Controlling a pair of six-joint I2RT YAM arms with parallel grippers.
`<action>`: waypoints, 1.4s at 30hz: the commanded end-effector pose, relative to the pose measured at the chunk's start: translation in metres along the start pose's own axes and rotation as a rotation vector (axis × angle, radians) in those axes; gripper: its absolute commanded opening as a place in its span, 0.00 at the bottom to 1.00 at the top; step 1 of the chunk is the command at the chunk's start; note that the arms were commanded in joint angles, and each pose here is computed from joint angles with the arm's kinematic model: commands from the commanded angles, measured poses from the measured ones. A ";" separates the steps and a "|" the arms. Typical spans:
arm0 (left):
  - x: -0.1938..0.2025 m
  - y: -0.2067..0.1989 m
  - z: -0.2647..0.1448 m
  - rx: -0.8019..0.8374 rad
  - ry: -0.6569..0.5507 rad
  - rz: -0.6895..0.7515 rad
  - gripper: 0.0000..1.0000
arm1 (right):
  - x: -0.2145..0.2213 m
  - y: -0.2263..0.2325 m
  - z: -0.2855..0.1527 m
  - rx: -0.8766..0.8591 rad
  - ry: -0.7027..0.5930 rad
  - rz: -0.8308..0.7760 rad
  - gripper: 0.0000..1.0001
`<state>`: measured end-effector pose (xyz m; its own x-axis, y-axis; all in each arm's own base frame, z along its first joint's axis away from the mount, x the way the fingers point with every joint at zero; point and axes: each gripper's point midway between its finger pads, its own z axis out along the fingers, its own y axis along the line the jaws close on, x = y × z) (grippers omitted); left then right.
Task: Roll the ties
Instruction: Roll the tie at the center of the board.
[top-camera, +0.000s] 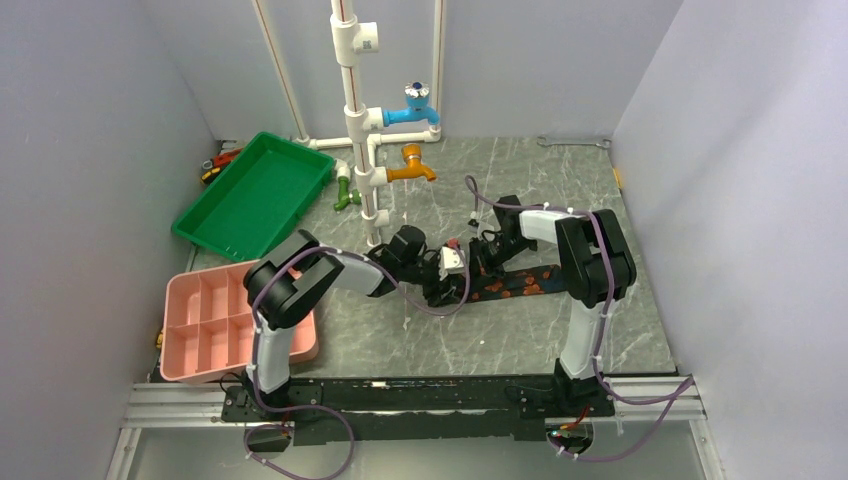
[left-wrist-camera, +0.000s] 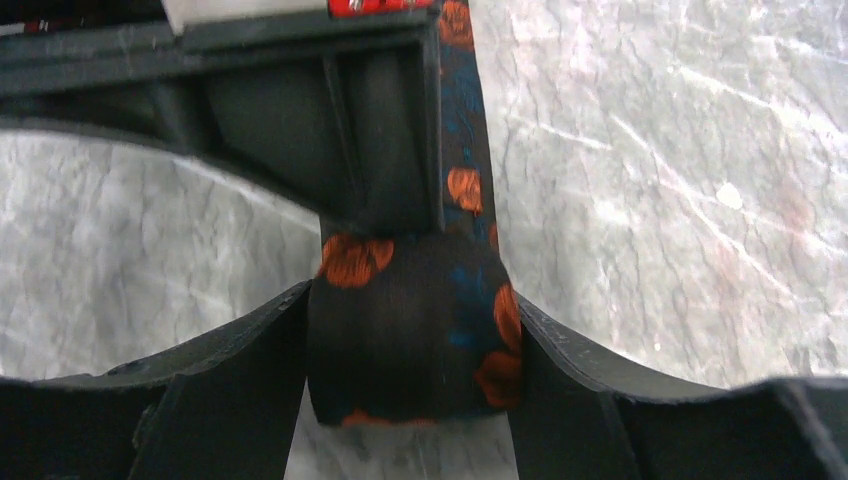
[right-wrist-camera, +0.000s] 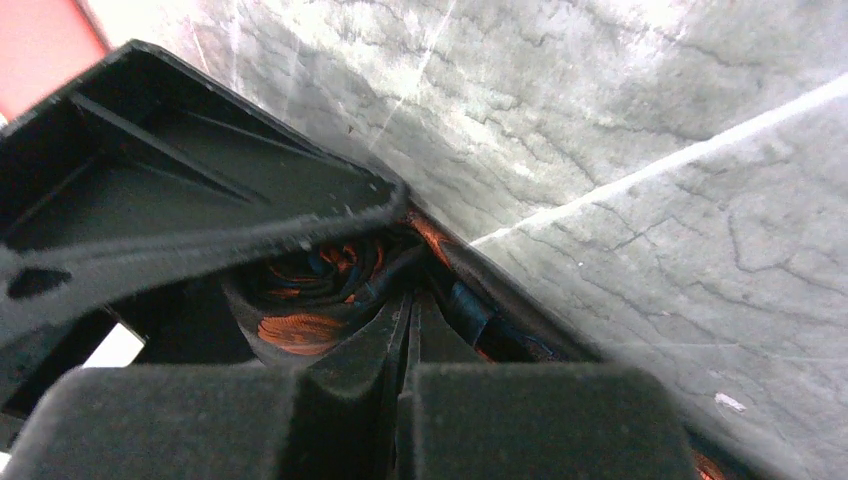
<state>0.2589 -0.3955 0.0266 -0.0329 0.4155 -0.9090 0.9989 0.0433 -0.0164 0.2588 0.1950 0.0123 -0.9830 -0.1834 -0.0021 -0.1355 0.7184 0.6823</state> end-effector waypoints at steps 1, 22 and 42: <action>-0.032 -0.004 0.024 0.053 -0.101 0.047 0.67 | -0.012 -0.042 0.007 0.183 -0.020 -0.059 0.00; 0.080 -0.024 -0.009 -0.050 0.402 -0.046 0.39 | 0.008 0.056 -0.036 -0.259 -0.094 -0.040 0.55; 0.009 -0.014 0.009 0.057 0.059 0.091 0.73 | 0.018 -0.028 -0.010 -0.069 0.024 0.103 0.00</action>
<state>0.2595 -0.4032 0.0277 0.0475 0.4976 -0.8661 0.9970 0.0289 0.0713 0.2439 0.1909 0.0381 -0.9902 -0.1117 0.0842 0.0057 0.5694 0.8220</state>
